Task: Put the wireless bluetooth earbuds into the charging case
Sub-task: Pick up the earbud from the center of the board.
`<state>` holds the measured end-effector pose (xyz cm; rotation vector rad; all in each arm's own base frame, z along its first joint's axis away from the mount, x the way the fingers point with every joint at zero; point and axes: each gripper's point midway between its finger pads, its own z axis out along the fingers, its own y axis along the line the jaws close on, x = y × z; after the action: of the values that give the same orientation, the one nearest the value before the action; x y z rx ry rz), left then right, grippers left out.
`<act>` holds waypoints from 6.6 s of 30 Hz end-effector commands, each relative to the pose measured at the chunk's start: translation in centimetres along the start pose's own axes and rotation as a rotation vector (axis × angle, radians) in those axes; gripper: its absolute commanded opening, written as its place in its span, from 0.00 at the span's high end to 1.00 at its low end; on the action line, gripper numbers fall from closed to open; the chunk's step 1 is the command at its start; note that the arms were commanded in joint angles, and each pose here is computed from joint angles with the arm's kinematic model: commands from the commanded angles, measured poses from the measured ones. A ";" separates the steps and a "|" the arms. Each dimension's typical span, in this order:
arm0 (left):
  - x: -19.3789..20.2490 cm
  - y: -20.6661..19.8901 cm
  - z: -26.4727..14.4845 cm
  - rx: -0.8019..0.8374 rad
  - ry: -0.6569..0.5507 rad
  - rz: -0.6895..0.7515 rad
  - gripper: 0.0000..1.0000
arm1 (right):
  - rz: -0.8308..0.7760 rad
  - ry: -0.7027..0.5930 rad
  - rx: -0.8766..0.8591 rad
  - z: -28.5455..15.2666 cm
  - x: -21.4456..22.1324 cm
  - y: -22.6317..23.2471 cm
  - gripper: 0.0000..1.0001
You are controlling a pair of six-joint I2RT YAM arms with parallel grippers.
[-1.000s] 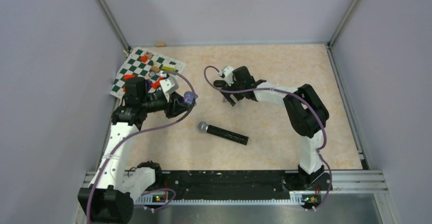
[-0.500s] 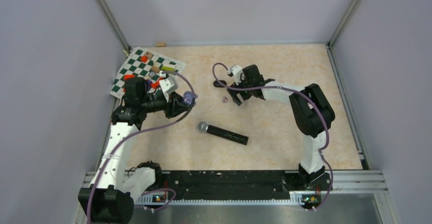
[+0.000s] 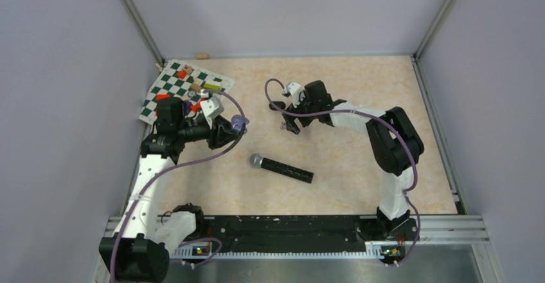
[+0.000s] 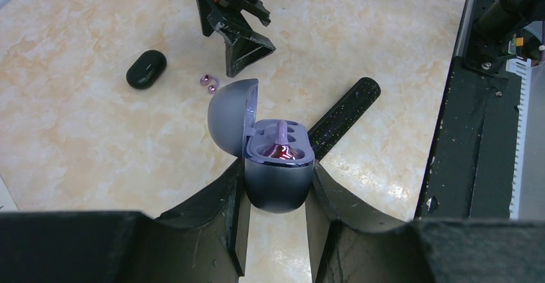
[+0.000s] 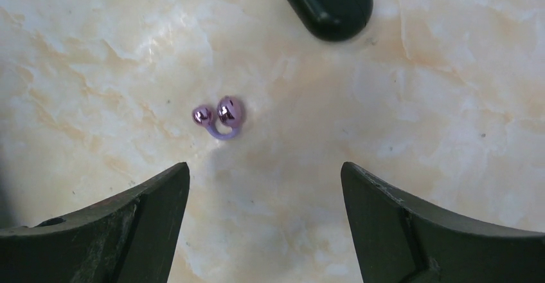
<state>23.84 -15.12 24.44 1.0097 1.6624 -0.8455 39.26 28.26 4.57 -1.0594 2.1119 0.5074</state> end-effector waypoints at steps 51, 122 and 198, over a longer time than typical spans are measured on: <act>-0.2 0.0 0.1 0.032 -0.032 0.004 1.00 | 0.140 0.018 0.330 -0.7 -1.6 -7.2 0.67; -0.1 0.2 0.1 0.036 -0.035 0.000 1.00 | 0.254 -0.015 0.230 -5.8 0.2 -9.1 0.48; -0.5 0.6 -0.5 0.027 -0.054 -0.022 1.00 | -0.369 0.419 0.565 -1.4 7.7 -9.3 0.74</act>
<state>24.27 -14.35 24.00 0.9632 1.6777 -0.8872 44.68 18.58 3.19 -1.1586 2.0235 -0.5618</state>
